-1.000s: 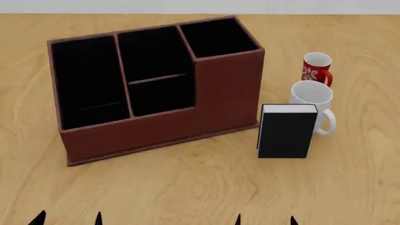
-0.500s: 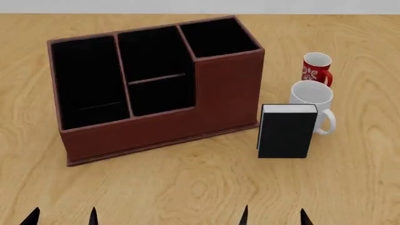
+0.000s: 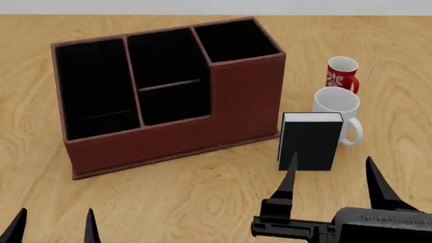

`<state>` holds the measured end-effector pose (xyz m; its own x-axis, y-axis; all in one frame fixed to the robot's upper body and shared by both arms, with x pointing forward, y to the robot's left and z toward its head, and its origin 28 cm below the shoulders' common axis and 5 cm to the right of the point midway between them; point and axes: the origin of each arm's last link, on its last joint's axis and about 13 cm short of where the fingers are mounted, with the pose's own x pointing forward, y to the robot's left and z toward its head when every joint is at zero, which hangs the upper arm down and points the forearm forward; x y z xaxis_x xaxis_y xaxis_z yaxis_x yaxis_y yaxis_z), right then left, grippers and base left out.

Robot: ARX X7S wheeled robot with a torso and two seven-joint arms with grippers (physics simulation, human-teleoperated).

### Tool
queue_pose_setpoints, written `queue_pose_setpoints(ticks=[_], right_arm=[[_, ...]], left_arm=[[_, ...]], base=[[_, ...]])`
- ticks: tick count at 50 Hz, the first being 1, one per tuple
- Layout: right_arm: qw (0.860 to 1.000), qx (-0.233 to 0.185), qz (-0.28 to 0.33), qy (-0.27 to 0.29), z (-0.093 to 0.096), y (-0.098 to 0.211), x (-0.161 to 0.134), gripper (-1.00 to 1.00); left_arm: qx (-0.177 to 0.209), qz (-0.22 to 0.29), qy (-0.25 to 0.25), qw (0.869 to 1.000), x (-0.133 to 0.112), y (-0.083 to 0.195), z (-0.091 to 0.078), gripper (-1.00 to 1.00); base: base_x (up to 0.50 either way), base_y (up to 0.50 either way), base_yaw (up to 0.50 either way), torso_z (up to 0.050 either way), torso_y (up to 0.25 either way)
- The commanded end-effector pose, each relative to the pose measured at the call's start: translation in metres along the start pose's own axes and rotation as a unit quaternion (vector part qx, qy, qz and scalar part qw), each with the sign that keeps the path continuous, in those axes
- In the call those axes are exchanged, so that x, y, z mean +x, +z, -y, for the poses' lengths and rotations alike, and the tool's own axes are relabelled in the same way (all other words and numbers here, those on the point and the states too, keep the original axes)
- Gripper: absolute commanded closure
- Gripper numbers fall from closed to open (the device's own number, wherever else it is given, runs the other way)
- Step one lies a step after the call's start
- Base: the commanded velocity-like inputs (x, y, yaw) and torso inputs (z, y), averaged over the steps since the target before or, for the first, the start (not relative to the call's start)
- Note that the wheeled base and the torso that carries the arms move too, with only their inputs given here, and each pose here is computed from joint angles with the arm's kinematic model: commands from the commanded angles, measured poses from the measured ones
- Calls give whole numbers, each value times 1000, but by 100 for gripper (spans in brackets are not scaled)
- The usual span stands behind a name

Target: Pick up the book and place it in the right compartment of the caddy.

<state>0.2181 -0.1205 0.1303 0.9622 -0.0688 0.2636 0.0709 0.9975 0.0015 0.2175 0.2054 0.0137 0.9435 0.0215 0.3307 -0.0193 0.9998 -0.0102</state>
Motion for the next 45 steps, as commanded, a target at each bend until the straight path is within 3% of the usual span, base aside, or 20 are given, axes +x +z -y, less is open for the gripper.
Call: queue_pose_setpoints(ticks=[1,4,8,26,45], right_arm=[[999,-12,40,-2,7,40,12,-100],[998,-21,51,-8,11,51,14,-100],[998,-25,58,-15,15,61,15,-100],[993,-65,90,-41,33,103,24,-100],[991,-73,105,-36,32,113,28,-100]], left_arm=[[7,78,3,997,2,0,0,-100],[14,106,6,994,3,1,0,-100],[8,119,13,993,4,0,0,-100],[52,174,34,983,6,1,-1,-100],[61,213,60,973,7,2,-1,-100]], base=[[0,0,0,0,0],[0,0,0,0,0],[0,0,0,0,0],[0,0,0,0,0],[200,0,0,0,0]])
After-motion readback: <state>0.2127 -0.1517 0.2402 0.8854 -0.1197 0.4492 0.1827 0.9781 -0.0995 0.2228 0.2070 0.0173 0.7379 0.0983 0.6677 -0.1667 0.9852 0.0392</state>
